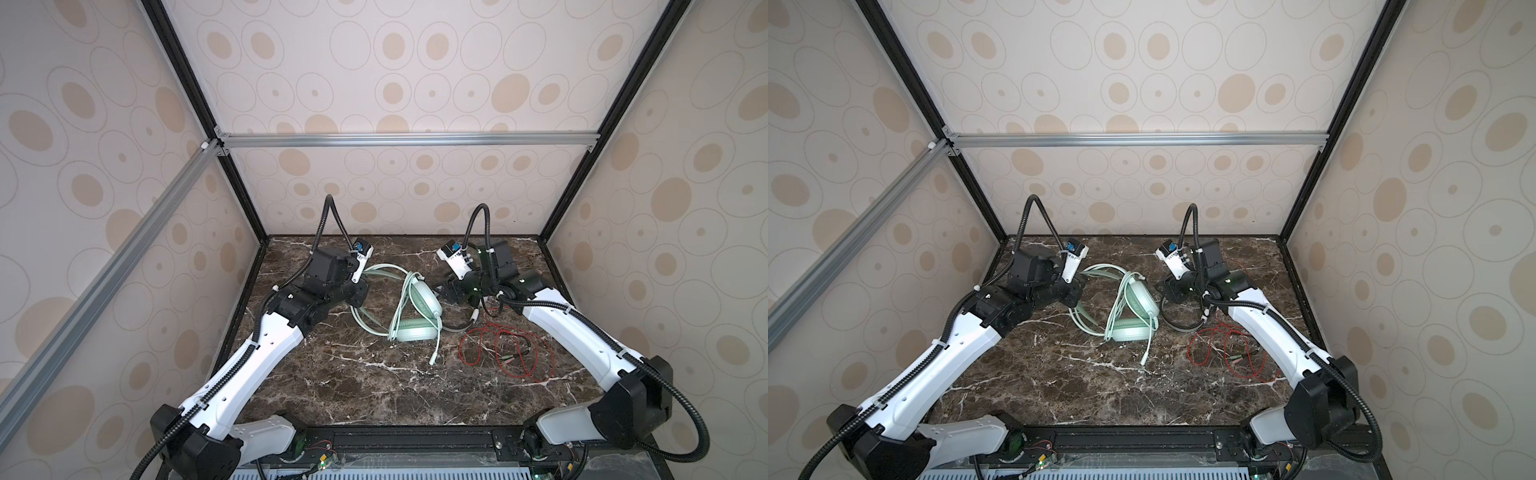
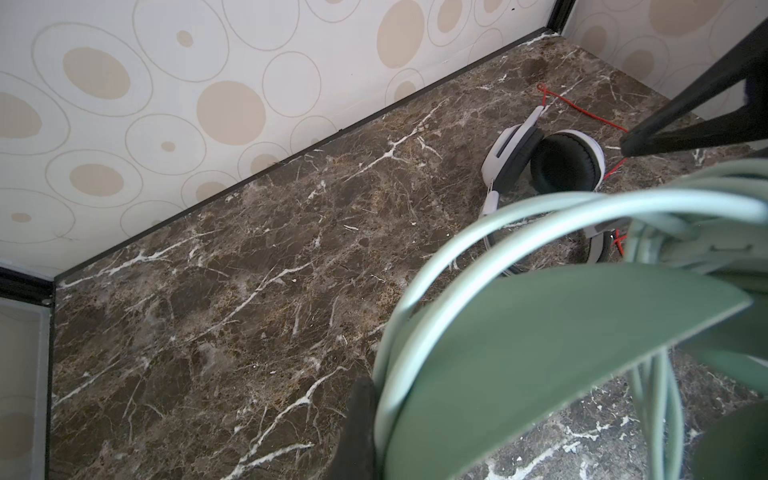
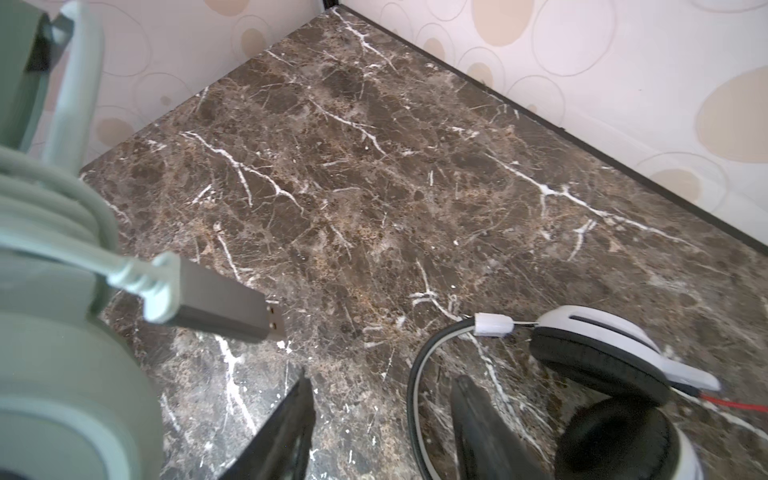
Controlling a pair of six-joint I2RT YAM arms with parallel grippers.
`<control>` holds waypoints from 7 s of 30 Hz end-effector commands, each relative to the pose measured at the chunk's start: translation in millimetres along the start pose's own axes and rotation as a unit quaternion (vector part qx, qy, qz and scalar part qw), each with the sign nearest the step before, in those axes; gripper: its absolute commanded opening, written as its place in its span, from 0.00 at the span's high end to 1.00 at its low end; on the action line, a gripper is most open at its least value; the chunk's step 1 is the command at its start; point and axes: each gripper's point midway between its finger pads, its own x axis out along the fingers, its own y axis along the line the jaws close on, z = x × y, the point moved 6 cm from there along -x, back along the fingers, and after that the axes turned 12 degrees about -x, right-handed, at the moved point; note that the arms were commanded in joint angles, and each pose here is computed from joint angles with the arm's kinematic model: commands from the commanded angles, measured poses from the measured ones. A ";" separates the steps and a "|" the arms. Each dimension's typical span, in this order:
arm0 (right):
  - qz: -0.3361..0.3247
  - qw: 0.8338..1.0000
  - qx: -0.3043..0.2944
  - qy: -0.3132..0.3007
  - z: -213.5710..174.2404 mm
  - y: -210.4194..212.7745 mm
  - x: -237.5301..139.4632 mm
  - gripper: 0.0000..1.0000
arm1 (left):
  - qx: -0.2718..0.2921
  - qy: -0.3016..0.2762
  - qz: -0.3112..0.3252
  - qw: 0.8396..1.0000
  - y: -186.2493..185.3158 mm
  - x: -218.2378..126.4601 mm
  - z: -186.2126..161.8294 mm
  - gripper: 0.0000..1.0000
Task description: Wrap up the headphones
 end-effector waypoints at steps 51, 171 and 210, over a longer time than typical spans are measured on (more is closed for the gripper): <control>-0.120 0.988 0.082 0.054 -11.3 -6.6 -67.3 0.06 | -0.155 0.011 0.100 0.983 133.5 142.6 -2.1 1.00; -0.174 0.968 0.174 0.058 -99.4 22.1 -117.5 0.00 | -0.371 0.138 0.027 0.918 -181.6 184.6 -112.1 0.05; -0.216 0.966 0.134 0.057 -99.5 16.9 -136.2 0.00 | -0.368 0.172 0.127 0.905 -144.5 230.5 -149.7 0.68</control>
